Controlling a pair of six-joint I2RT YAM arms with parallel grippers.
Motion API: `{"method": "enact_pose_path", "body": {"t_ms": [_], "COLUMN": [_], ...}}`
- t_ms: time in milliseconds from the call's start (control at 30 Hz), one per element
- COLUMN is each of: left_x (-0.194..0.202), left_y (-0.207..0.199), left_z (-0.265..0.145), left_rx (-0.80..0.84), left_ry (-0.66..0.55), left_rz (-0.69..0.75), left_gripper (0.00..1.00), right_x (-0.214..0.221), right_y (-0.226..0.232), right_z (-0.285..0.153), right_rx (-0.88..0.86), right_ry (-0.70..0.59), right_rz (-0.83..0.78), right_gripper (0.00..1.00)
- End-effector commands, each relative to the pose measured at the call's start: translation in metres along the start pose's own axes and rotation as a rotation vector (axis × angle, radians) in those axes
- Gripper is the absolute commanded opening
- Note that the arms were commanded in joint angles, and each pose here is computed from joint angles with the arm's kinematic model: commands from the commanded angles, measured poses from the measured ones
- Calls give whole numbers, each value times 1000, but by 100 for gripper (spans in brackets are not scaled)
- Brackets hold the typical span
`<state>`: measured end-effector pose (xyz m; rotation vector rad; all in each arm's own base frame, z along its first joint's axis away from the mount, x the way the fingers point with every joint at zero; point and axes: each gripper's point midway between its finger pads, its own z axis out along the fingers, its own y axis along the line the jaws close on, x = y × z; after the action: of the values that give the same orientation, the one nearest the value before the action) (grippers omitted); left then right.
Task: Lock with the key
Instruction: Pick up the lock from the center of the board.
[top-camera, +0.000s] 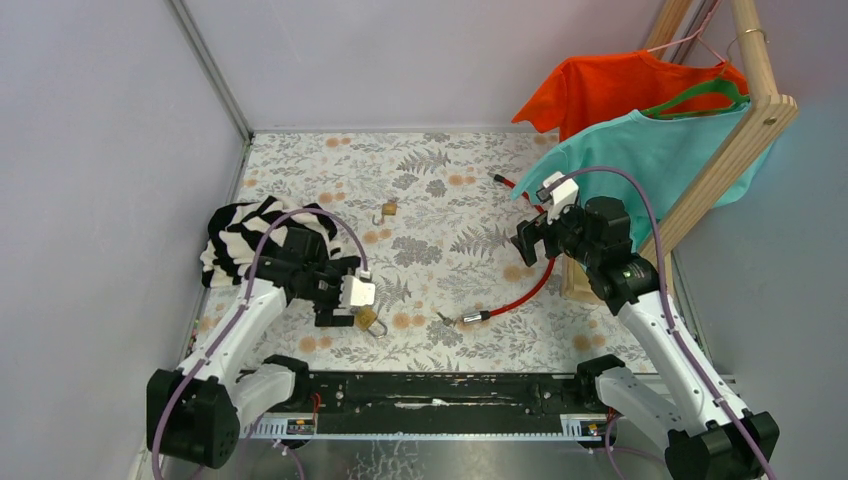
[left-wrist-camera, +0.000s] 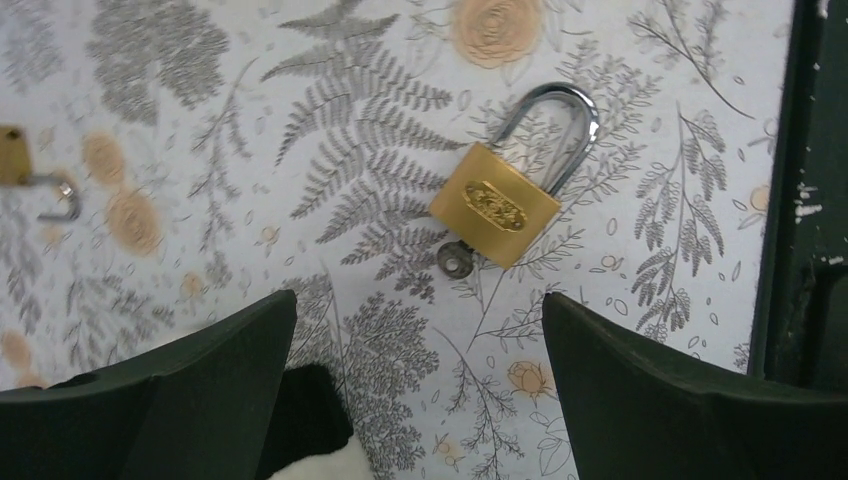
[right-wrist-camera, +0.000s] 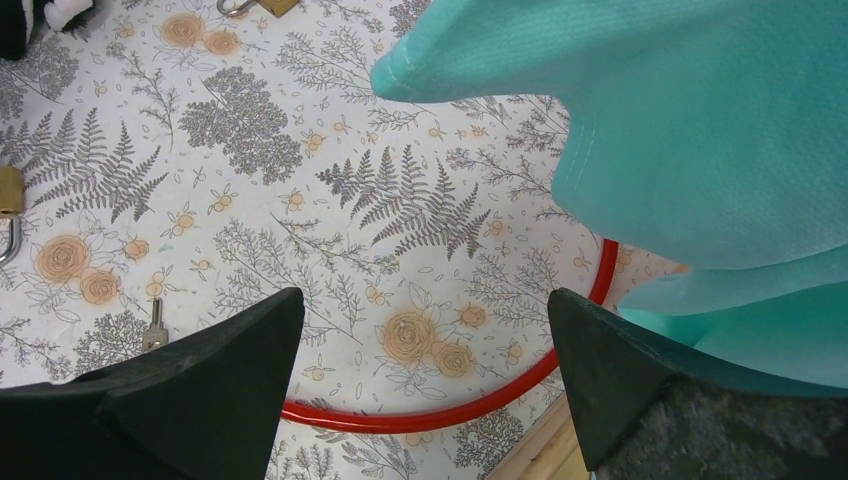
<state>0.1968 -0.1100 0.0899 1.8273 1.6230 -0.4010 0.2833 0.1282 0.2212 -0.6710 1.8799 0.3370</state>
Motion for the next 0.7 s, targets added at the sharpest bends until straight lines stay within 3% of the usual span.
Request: {"method": "enact_pose_path", "body": {"t_ms": [0, 400, 667], "left_x": [2, 9, 18], "left_y": [-7, -18, -24], "left_z": [7, 41, 55], "left_rx": [110, 307, 384], "left_ry": [56, 135, 183], "left_rz": [136, 219, 232], "left_gripper": [100, 100, 93], "right_x": [-10, -3, 0], "right_y": [0, 3, 5], "right_z": [3, 6, 7], "right_rx": [-15, -38, -49], "right_ry": [-41, -22, -15], "right_rz": [-27, -43, -42], "right_gripper": [99, 99, 99]}}
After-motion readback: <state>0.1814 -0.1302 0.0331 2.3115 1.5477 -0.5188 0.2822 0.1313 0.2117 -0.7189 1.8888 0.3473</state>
